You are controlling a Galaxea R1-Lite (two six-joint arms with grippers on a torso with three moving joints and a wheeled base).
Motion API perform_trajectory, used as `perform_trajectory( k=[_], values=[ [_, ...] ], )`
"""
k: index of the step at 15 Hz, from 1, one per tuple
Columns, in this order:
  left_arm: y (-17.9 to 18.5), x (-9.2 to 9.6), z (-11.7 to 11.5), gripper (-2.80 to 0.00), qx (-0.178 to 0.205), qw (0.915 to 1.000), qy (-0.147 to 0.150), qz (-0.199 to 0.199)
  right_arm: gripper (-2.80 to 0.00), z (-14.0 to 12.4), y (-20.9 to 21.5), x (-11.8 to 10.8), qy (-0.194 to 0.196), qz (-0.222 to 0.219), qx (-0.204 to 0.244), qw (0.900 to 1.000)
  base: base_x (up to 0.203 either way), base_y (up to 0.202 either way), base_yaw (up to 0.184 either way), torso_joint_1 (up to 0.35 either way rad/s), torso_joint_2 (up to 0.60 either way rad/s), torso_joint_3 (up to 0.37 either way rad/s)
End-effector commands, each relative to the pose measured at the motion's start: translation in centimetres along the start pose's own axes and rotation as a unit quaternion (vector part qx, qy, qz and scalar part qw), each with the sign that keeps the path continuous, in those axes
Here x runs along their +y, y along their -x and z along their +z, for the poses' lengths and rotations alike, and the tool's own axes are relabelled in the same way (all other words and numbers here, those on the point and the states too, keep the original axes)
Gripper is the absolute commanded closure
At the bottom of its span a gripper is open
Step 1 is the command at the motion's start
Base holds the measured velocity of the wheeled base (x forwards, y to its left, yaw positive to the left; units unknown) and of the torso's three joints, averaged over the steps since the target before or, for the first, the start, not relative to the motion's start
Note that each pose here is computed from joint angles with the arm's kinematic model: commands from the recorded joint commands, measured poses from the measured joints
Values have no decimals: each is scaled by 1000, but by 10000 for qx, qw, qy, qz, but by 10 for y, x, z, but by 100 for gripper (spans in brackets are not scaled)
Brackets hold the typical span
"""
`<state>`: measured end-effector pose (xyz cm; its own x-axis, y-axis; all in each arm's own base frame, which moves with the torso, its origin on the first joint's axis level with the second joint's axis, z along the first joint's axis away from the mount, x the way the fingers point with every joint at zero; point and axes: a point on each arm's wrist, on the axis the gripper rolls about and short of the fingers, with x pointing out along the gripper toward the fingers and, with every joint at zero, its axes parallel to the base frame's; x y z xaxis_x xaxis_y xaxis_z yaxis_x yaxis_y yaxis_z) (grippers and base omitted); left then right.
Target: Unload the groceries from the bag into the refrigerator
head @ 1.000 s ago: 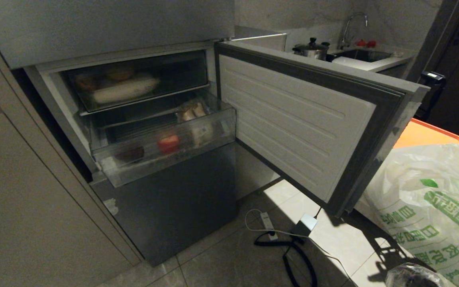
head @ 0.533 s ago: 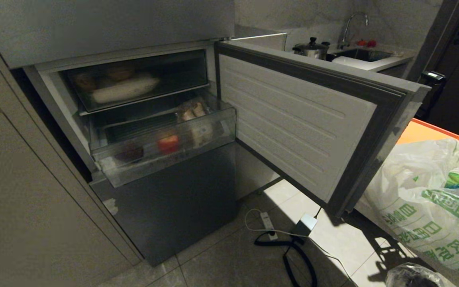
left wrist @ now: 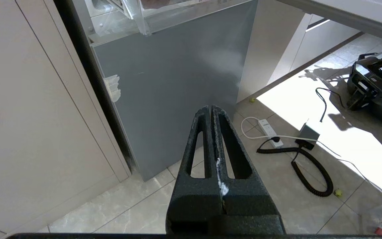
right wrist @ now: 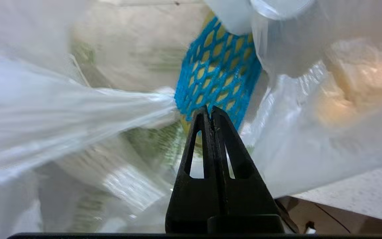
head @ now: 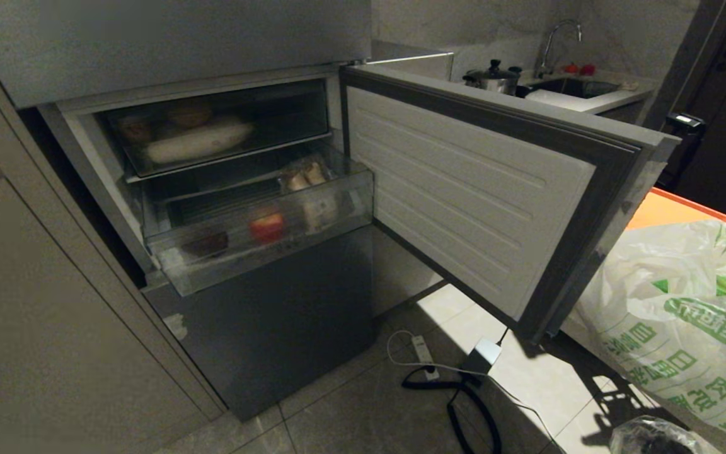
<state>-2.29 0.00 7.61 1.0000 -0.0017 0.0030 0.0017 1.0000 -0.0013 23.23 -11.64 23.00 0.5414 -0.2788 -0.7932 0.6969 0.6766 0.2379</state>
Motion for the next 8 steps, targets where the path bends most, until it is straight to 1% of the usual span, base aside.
perform_trajectory(
  k=[1,3,4,5,7,8],
  values=[
    [0,0,0,0,7,10000,1,1,0,2,-5,2,-57,-12,48,10000,0,0,0,0,0,0],
    [0,0,0,0,7,10000,1,1,0,3,-12,1,-105,-74,122,9998,0,0,0,0,0,0],
    [0,0,0,0,7,10000,1,1,-206,3,-15,1,-106,-93,161,9998,0,0,0,0,0,0],
    [0,0,0,0,7,10000,1,1,-280,3,-21,1,-108,-119,236,9996,0,0,0,0,0,0],
    [0,0,0,0,7,10000,1,1,-280,5,-36,2,-180,-151,346,9991,0,0,0,0,0,0],
    [0,0,0,0,7,10000,1,1,-280,8,-43,4,-249,-130,289,9992,0,0,0,0,0,0]
  ],
)
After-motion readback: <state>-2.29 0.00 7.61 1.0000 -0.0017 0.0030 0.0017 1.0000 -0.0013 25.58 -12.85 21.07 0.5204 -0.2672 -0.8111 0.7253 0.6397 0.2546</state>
